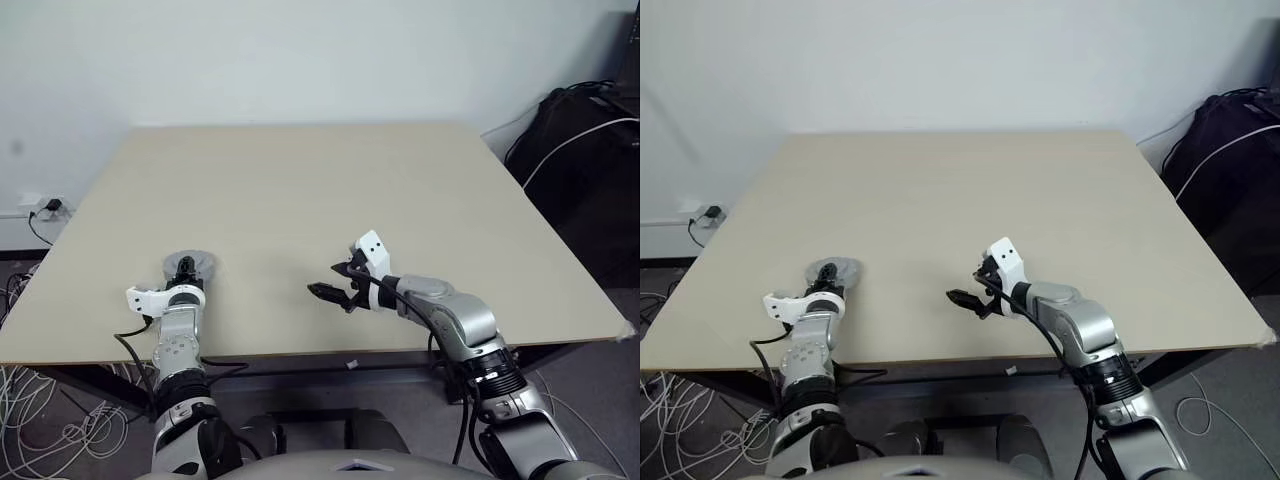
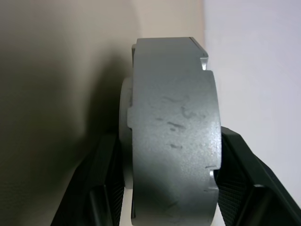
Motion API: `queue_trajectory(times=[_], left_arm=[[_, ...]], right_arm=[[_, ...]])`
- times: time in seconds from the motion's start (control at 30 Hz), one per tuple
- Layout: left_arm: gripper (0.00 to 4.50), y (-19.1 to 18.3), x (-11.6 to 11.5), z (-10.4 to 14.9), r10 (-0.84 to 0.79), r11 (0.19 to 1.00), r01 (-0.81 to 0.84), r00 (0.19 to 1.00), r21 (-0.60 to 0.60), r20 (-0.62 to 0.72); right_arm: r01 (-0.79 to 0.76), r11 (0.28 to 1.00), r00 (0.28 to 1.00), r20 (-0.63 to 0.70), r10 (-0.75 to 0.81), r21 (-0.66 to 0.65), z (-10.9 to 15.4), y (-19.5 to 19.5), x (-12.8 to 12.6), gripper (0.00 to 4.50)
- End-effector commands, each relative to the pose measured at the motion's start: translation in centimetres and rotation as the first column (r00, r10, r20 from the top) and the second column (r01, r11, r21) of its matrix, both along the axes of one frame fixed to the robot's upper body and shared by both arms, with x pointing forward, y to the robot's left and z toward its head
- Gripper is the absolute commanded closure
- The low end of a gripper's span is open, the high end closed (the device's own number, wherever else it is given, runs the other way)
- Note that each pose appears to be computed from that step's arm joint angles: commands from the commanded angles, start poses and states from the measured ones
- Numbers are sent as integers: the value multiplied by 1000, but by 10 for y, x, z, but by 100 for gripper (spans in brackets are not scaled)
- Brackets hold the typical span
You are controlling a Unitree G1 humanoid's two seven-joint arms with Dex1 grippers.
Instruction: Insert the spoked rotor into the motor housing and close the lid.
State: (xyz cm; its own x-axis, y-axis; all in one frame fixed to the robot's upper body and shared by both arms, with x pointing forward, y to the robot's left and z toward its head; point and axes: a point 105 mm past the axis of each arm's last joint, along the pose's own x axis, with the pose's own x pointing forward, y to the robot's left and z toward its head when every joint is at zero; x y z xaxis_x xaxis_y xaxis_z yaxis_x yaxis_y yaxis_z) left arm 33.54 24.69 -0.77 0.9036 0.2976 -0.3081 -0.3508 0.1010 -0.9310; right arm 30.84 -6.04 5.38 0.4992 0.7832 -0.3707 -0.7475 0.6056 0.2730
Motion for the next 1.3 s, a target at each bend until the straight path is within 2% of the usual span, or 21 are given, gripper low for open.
queue_trajectory(times=[0.03, 0.27, 0.43, 0.5, 0.53, 0.73, 0.93, 1.1, 1.2, 1.3], left_arm=[[236, 9, 1, 3, 40, 999, -40, 999, 13, -17], [236, 5, -7, -12, 31, 1000, -30, 995, 5, -97], [66, 4, -13, -21, 20, 1000, -19, 989, 6, -148], [10, 4, -15, -23, 16, 1000, -15, 986, 11, -163], [1, 4, -16, -23, 15, 1000, -13, 985, 14, -171], [1, -1, -30, -27, -15, 999, 26, 969, 41, -247], [1, -5, -58, -38, -64, 996, 81, 926, 30, -372], [1, -14, -84, -36, -108, 991, 130, 886, 17, -450], [1, -22, -93, -35, -162, 984, 178, 864, -11, -477], [1, -37, -95, -30, -280, 954, 295, 831, -47, -481]], right_arm=[[-3, 1000, 999, 44, 3, 10, 9, 0, 5, 0], [1, 1000, 999, 44, -1, 7, 8, 1, 6, 0], [3, 1000, 999, 44, -3, 7, 8, 1, 7, 0], [4, 1000, 999, 43, -4, 6, 8, 1, 7, 0], [4, 1000, 999, 43, -4, 5, 7, 1, 7, 0], [5, 1000, 999, 42, -5, 5, 7, 1, 7, 0], [3, 1000, 999, 35, -3, 10, 6, 3, 6, 0], [-2, 1000, 1000, 31, 2, 14, 5, 5, 5, 0], [-6, 1000, 1000, 27, 5, 19, 5, 6, 5, 0], [-10, 1000, 1000, 23, 10, 21, 5, 6, 5, 0]])
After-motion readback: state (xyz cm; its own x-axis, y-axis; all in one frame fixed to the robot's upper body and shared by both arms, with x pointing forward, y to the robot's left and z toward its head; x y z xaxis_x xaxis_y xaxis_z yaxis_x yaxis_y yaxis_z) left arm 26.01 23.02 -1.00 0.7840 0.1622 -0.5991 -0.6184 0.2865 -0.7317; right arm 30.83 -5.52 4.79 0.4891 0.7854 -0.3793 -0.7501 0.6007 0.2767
